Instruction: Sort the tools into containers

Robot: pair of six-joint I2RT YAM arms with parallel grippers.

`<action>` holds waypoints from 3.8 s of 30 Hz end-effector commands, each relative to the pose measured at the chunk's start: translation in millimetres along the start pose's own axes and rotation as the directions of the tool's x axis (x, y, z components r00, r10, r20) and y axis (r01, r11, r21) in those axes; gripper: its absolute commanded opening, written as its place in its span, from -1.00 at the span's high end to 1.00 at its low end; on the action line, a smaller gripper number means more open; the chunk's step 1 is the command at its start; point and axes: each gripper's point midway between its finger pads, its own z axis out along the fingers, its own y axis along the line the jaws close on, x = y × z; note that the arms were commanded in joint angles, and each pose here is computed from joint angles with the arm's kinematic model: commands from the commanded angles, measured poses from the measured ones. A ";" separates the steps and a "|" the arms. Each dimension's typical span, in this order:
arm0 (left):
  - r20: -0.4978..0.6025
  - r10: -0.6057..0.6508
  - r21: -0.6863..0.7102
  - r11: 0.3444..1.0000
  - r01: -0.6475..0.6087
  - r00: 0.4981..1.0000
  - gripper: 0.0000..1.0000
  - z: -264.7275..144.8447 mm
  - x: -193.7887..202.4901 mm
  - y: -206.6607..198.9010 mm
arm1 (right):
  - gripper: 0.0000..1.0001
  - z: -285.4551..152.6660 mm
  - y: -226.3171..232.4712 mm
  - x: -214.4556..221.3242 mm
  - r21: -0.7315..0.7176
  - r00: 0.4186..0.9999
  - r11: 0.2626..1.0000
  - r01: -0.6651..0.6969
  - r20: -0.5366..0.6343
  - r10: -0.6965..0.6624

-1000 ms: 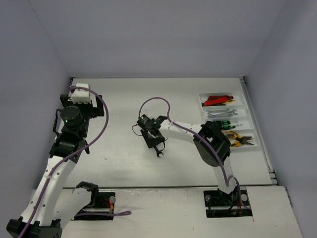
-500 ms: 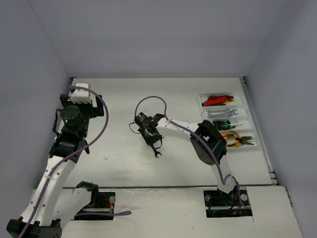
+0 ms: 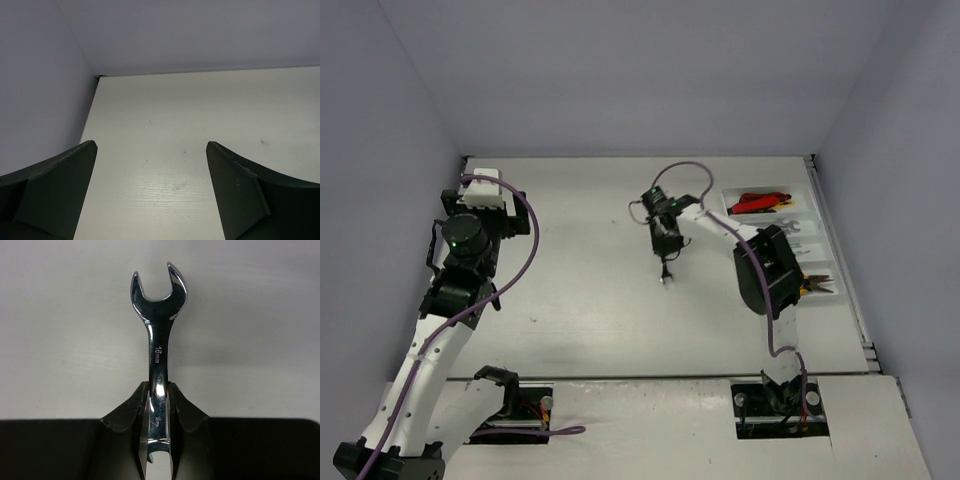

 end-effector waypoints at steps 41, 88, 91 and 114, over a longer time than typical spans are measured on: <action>0.111 -0.024 -0.015 1.000 0.026 0.994 -0.76 -6.9 -34.4 7.1 | 0.19 -30.8 -294.7 -76.3 -0.164 0.148 0.213 -0.963 0.338 0.929; -0.004 -0.144 0.010 0.989 0.144 0.990 -0.76 -88.5 8.1 18.3 | -1.00 -388.0 -162.7 34.8 -0.191 0.407 0.981 -0.037 0.894 0.189; -0.022 -0.156 0.023 0.987 0.156 0.988 -0.76 -96.9 21.3 16.2 | -1.00 -391.7 -158.8 41.3 -0.181 0.393 0.983 0.000 0.904 0.167; -0.049 -0.140 -0.029 0.990 0.138 0.989 -0.76 -108.5 62.5 25.2 | -1.00 -396.4 -165.8 60.8 -0.142 0.334 0.990 0.000 0.933 0.134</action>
